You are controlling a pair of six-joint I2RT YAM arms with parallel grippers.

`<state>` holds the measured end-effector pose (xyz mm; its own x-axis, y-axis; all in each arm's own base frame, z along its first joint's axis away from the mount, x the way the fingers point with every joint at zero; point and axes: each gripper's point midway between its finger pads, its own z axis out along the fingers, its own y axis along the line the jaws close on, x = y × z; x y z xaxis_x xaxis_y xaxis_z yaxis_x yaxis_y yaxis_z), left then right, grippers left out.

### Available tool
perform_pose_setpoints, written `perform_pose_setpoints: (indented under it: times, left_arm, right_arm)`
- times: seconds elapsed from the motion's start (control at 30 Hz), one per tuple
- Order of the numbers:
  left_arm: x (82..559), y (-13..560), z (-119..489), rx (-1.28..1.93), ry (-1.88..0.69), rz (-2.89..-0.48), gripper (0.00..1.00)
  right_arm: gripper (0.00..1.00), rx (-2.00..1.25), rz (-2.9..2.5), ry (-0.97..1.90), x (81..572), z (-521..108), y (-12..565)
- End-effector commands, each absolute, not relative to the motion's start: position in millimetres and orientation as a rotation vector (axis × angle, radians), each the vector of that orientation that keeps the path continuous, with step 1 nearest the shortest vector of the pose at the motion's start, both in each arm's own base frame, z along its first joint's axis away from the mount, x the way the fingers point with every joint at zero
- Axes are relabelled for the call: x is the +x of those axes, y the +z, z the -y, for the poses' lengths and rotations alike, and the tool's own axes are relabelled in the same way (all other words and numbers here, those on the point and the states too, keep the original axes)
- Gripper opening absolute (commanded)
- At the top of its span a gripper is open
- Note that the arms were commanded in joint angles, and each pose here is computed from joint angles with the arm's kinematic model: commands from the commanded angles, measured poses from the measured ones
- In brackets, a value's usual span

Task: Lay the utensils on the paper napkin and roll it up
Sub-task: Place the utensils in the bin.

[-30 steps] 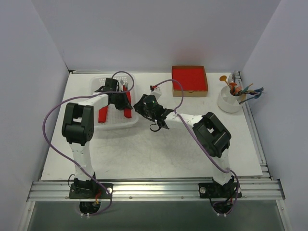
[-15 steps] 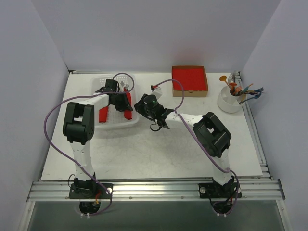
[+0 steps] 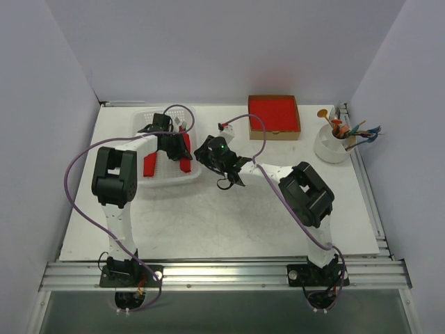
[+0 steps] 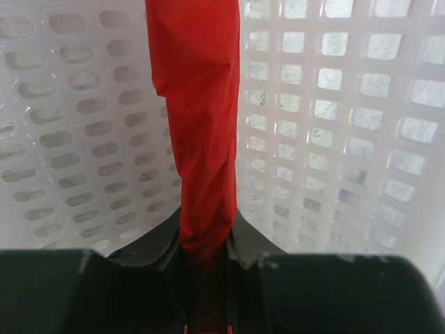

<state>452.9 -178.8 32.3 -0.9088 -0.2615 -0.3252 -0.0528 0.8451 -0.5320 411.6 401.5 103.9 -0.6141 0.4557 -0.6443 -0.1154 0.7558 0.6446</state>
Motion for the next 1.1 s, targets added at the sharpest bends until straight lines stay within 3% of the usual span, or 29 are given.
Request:
perform_pose_setpoints:
  times: [0.0, 0.53, 1.07]
  left_arm:
    - [453, 27, 182, -0.210, -0.747, -2.656, 0.22]
    - [452, 23, 177, -0.217, -0.767, -2.663, 0.34]
    - [444, 11, 170, -0.274, -0.752, -2.652, 0.31]
  right_arm:
    - [0.00, 0.256, -2.011, 0.845, 415, -399, 137]
    - [0.00, 0.261, -2.013, 0.841, 415, -399, 136]
    - [0.00, 0.262, -2.011, 0.841, 415, -399, 137]
